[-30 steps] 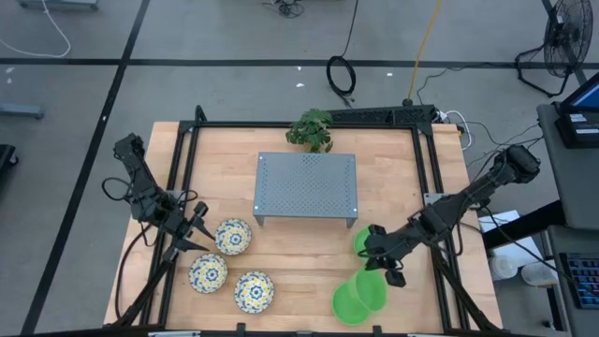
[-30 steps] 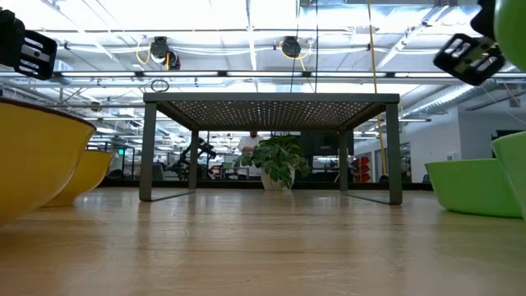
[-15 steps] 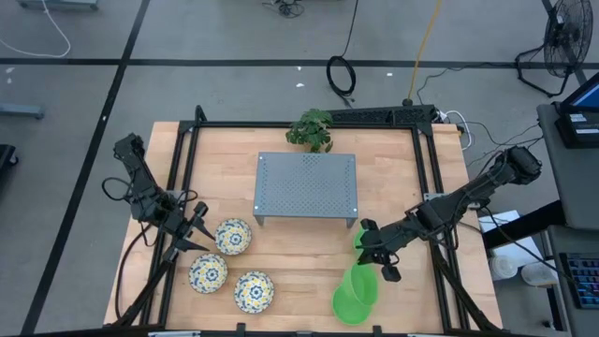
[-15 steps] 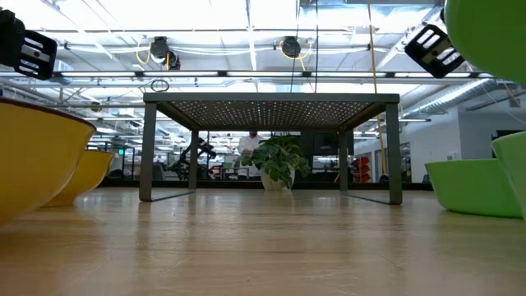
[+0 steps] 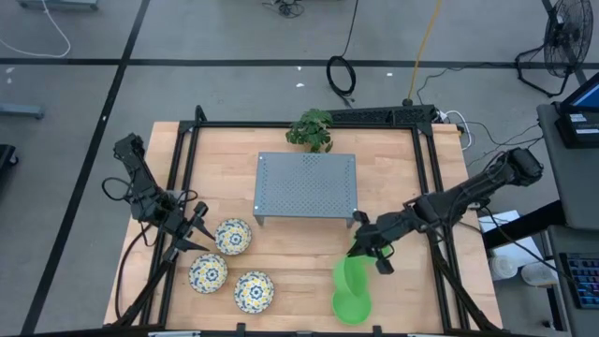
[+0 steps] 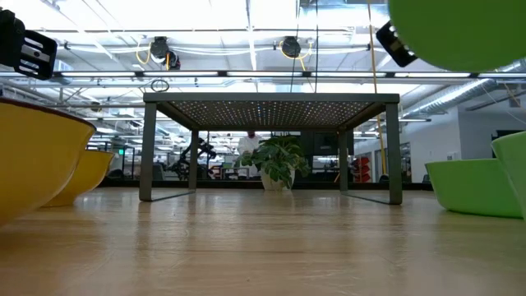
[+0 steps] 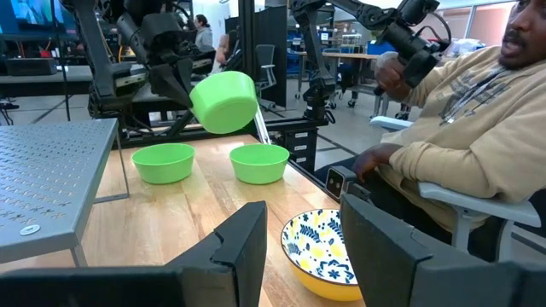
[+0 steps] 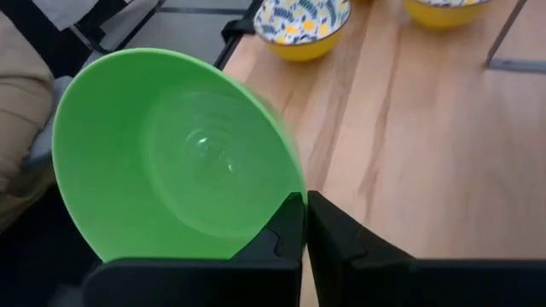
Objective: Pick & Place Mini bowls
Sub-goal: Put the bottom right green bowl on the shelf
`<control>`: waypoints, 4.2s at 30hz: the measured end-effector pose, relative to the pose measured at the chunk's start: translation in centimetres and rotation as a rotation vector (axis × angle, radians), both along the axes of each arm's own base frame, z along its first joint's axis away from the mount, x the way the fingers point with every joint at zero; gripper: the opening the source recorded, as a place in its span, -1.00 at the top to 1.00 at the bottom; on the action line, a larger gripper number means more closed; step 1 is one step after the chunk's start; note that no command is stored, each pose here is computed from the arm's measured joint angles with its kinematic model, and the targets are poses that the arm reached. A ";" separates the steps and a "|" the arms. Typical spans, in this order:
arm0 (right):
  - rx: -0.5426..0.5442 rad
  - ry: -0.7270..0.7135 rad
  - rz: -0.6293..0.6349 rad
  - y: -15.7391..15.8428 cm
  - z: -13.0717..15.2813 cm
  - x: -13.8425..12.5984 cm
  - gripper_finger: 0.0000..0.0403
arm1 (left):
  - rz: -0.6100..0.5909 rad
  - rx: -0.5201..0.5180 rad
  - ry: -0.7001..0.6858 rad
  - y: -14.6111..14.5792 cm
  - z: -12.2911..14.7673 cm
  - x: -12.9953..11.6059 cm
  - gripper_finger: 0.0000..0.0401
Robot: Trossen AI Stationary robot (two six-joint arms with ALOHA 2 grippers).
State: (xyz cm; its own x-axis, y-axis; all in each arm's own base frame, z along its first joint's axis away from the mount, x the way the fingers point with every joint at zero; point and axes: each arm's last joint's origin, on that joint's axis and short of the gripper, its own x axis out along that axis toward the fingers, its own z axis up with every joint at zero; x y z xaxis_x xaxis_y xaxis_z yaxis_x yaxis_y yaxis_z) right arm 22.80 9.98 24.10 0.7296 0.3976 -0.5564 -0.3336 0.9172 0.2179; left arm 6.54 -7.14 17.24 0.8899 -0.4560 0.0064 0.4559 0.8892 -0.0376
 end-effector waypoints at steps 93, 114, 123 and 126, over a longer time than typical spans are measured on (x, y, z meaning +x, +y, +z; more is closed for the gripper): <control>-0.516 -0.736 -0.784 -17.7 6.7 2.4 1.00 | 0.000 0.000 0.000 0.0 0.0 0.0 0.24; -0.368 -0.317 -1.008 -21.7 16.3 2.0 1.00 | 0.000 -0.001 0.000 0.0 0.0 0.0 0.24; -0.119 -0.056 -1.054 -23.7 17.7 0.2 1.00 | 0.000 -0.001 -0.001 0.0 0.0 0.0 0.24; 0.022 0.059 -1.060 -25.3 16.4 -0.4 1.00 | 0.000 -0.001 -0.001 0.0 0.0 0.0 0.24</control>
